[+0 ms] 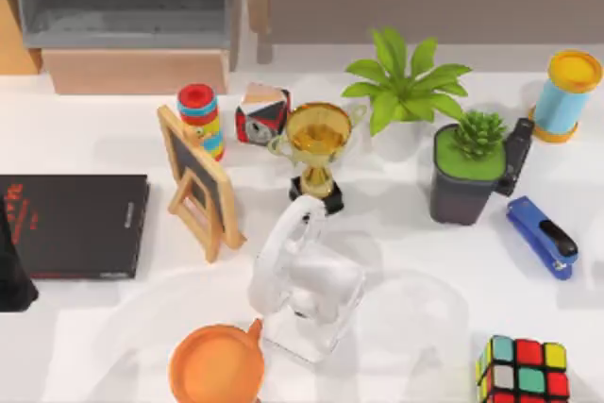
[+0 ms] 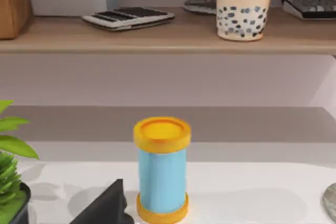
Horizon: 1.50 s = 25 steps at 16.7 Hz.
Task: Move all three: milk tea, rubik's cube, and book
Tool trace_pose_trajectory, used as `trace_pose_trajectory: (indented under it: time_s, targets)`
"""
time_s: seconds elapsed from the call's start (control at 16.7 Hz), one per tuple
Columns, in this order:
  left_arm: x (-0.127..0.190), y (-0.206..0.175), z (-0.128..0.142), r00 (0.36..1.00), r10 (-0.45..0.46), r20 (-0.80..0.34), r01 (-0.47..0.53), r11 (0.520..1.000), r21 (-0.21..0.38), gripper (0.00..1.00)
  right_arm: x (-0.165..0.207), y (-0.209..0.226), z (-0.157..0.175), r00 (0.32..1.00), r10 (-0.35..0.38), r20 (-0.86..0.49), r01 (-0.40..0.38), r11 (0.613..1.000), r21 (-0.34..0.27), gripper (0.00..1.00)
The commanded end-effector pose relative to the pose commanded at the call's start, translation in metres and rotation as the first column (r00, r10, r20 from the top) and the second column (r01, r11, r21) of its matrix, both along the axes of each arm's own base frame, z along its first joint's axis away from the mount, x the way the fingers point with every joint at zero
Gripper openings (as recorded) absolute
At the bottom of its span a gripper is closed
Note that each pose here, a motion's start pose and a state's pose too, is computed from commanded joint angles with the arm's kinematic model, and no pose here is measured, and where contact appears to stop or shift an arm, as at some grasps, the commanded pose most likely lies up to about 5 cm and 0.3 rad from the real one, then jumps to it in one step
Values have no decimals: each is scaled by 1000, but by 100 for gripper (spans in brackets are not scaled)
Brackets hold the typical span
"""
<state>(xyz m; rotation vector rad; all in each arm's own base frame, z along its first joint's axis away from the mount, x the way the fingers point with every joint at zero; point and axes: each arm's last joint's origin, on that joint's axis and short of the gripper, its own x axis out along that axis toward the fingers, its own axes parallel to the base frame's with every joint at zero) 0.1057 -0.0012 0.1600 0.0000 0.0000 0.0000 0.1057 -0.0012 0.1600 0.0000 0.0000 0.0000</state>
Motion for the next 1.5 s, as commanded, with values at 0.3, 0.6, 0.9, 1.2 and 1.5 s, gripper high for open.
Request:
trace_pose_trajectory:
  time_s: [0.3, 0.6, 0.9, 1.2, 1.5]
  targets:
    - [0, 0, 0, 1000, 0, 0, 0, 1000, 0, 100, 1, -1, 15, 1000, -10, 24, 10, 1000, -1, 100]
    - [0, 0, 0, 1000, 0, 0, 0, 1000, 0, 100, 25, -5, 66, 999, -25, 46, 25, 1000, -1, 100]
    - [0, 0, 0, 1000, 0, 0, 0, 1000, 0, 100, 100, -14, 106, 1000, -26, 10, 26, 1000, -3, 100]
    - [0, 0, 0, 1000, 0, 0, 0, 1000, 0, 100, 201, -30, 99, 1000, -20, -21, 20, 1000, -5, 100]
    - [0, 0, 0, 1000, 0, 0, 0, 1000, 0, 100, 268, -45, 72, 1000, -17, -6, 17, 1000, -8, 100]
